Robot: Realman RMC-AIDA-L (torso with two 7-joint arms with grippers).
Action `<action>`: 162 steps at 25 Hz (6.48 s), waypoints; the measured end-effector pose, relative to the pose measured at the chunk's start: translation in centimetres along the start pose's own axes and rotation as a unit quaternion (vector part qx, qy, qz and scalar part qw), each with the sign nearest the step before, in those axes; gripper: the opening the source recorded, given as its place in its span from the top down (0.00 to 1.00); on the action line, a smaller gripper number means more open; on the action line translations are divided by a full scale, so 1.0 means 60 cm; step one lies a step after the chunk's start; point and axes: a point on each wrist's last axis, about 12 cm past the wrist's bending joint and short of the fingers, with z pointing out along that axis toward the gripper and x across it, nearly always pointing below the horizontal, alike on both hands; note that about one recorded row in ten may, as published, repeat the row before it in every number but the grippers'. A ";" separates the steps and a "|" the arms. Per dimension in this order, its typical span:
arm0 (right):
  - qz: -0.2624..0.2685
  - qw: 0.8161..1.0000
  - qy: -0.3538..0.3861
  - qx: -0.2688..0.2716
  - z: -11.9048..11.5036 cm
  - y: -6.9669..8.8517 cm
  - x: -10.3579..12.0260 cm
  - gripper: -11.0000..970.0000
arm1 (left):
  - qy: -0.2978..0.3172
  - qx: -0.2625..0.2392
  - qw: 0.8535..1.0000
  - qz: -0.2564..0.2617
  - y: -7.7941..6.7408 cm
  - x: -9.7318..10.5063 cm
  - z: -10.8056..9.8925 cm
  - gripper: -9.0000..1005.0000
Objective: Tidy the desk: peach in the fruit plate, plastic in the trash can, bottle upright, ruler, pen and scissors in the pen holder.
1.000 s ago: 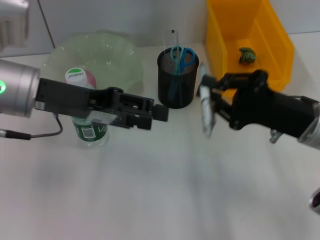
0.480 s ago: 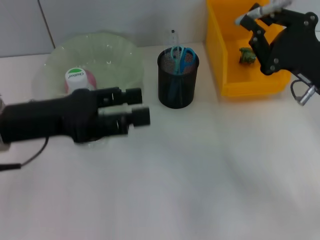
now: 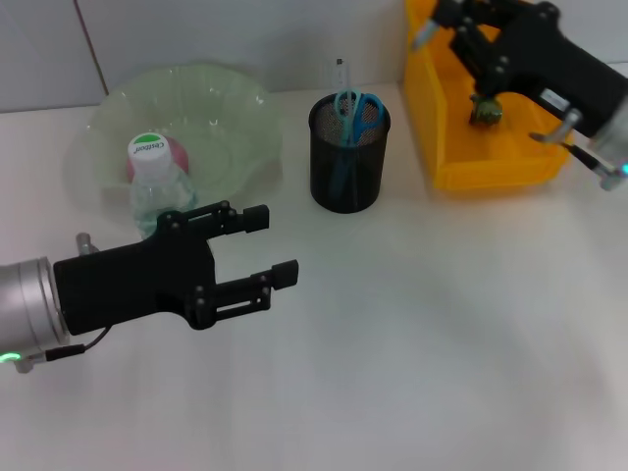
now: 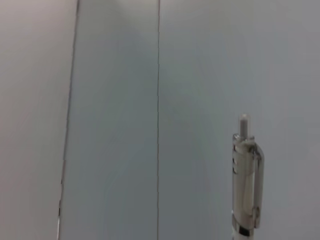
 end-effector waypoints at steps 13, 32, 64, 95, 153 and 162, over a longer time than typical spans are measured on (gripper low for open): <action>0.048 0.989 0.141 -0.004 0.094 -0.012 0.019 0.76 | 0.014 -0.010 0.999 0.044 -0.019 0.042 0.036 0.23; 0.042 0.970 0.241 0.009 0.152 0.004 0.050 0.73 | 0.021 -0.011 0.999 0.026 -0.025 0.053 0.041 0.20; 0.067 0.977 0.202 0.018 0.087 -0.004 0.042 0.59 | 0.012 -0.005 1.000 0.015 -0.028 0.049 0.036 0.20; 0.236 0.880 0.359 -0.204 -0.133 -0.002 -0.014 0.15 | 0.067 0.075 0.985 -0.141 -0.012 0.017 -0.005 0.21; 0.211 0.887 0.340 -0.232 -0.092 0.033 0.013 0.15 | 0.088 0.089 0.986 -0.114 -0.004 0.017 -0.004 0.21; 0.211 0.887 0.339 -0.231 -0.092 0.033 0.013 0.15 | 0.089 0.088 0.985 -0.116 -0.003 0.016 -0.003 0.21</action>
